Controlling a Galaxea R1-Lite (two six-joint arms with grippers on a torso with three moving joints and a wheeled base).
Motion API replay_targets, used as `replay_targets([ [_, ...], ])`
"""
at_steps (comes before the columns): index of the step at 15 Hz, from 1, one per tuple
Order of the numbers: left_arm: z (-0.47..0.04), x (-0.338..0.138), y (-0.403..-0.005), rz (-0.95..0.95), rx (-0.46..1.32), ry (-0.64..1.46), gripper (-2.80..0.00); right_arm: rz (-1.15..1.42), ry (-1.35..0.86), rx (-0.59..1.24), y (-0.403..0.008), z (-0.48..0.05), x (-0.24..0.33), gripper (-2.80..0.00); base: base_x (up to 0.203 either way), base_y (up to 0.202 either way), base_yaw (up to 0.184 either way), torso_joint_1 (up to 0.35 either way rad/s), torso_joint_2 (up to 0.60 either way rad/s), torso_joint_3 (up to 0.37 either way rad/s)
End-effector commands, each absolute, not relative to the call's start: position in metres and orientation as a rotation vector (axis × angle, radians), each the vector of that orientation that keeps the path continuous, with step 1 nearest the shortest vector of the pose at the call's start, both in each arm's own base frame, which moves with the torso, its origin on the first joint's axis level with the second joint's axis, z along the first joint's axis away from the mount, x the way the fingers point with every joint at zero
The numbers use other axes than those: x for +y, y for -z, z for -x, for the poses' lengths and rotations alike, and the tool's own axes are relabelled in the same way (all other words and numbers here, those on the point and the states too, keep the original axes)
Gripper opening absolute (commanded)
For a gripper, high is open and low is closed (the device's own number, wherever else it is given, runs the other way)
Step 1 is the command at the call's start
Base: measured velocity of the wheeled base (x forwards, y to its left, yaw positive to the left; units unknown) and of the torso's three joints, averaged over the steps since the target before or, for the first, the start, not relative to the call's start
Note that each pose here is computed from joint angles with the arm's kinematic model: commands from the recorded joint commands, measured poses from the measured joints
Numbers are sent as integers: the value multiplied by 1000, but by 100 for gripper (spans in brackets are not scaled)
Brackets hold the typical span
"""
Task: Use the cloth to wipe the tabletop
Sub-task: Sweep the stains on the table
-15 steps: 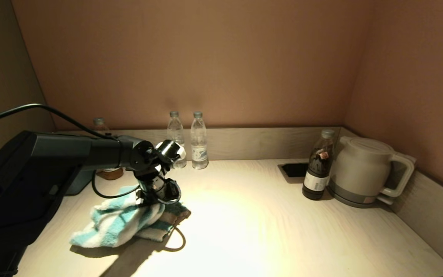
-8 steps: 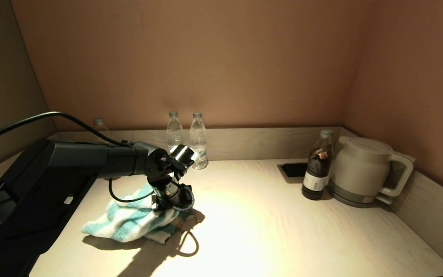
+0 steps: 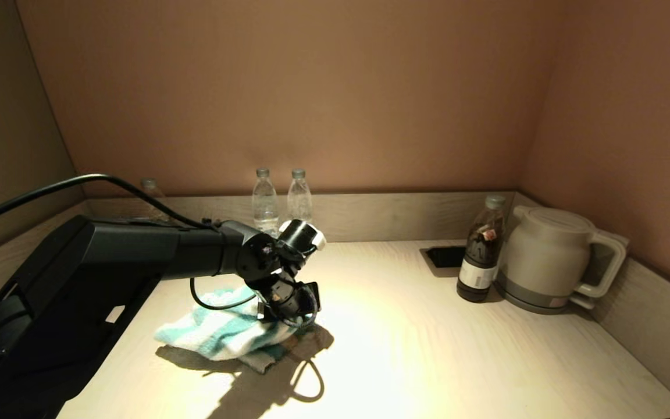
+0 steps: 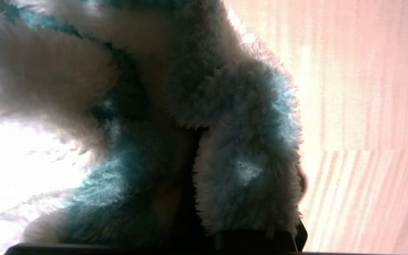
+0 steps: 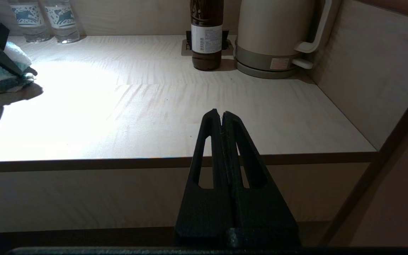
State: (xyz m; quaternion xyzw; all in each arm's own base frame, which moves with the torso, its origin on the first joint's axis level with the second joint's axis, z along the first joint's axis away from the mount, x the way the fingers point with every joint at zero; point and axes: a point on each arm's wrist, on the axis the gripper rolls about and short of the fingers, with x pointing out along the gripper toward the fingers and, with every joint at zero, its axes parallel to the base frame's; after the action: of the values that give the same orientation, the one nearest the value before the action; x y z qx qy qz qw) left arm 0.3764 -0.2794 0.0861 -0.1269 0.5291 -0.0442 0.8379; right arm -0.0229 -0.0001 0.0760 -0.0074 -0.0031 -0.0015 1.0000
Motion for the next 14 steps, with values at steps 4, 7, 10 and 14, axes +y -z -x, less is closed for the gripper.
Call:
replay_targets([
  [4, -373, -304, -98, 246, 987, 241, -280, 15, 5, -6, -76, 23, 0, -280, 0, 0, 0, 0, 0, 0],
  [7, -367, -326, -94, 222, 922, 330, -280, 15, 5, -6, -76, 23, 0, -280, 0, 0, 0, 0, 0, 0],
  [10, -359, -344, -86, 187, 890, 397, -280, 15, 3, -6, -76, 23, 0, -280, 0, 0, 0, 0, 0, 0],
  [14, -346, -362, -85, 180, 888, 491, -280, 15, 3, -6, -76, 23, 0, -280, 0, 0, 0, 0, 0, 0],
])
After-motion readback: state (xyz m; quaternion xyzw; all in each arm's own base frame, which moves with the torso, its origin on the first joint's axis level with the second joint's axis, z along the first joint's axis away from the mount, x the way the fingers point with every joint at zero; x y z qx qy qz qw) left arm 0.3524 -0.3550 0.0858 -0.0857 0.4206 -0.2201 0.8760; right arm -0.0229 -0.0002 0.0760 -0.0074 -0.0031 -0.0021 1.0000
